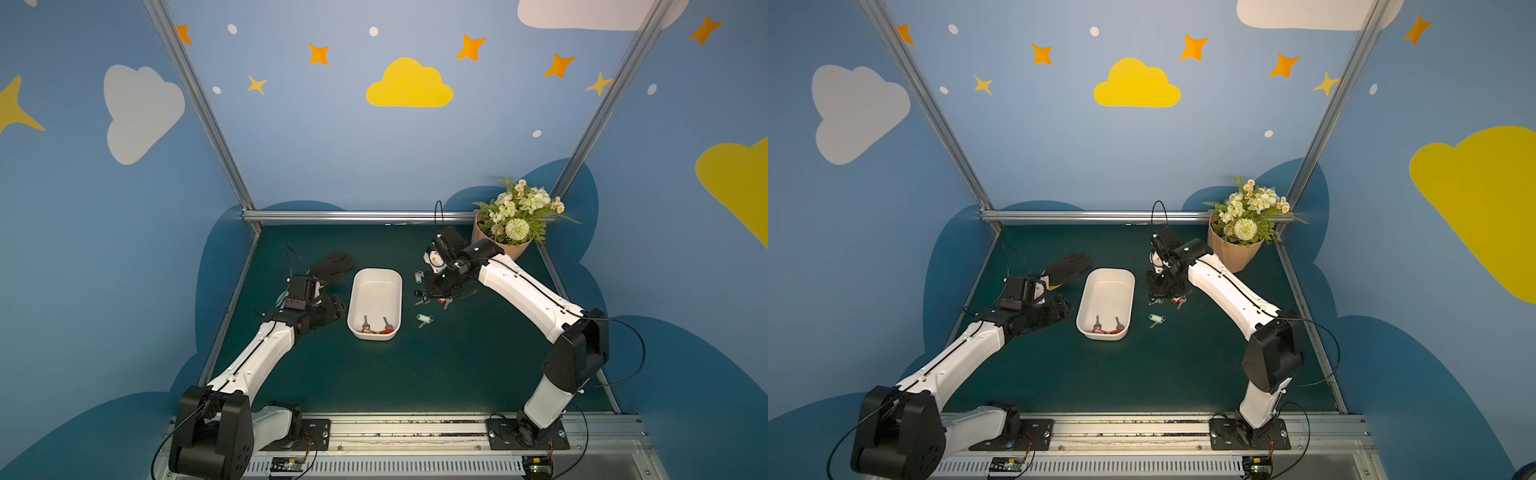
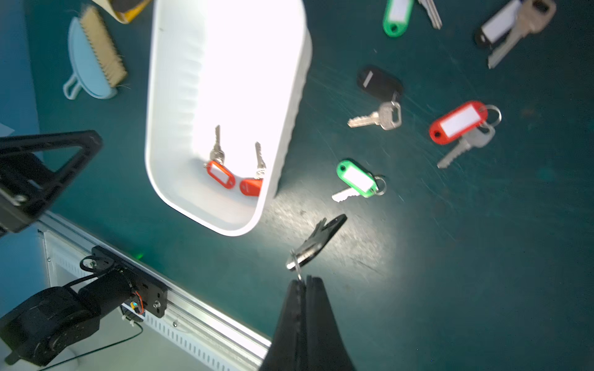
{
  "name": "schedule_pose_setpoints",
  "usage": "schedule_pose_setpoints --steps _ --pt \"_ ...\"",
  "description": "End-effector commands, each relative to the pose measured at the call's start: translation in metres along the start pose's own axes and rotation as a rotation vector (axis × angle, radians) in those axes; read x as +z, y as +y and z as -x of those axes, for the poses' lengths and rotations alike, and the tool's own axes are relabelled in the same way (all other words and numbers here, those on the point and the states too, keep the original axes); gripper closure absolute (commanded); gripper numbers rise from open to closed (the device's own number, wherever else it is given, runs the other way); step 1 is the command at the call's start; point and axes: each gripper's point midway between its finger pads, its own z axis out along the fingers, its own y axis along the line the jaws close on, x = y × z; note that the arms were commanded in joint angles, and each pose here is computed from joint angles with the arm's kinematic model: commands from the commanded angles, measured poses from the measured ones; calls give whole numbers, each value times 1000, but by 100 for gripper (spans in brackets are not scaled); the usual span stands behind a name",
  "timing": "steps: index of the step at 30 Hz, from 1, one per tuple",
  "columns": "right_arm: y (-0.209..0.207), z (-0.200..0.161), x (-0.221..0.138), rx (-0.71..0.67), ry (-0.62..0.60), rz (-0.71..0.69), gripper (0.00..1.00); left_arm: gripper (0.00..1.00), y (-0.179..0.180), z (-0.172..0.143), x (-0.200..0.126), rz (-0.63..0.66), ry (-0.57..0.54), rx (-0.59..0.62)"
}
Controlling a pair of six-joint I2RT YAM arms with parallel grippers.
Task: Take the keys out of the storage box
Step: Place the key at the center of the board.
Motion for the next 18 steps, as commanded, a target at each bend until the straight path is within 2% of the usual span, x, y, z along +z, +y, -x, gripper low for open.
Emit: schedule_pose_setpoints --steps 1,8,18 --pt "-23 -25 7 57 75 9 100 23 1 3 2 -1 -8 -4" --pt "-69 -51 30 159 136 -8 100 23 -1 0 6 -13 16 -4" --pt "-91 -54 53 211 178 12 100 24 -4 -3 11 -26 50 6"
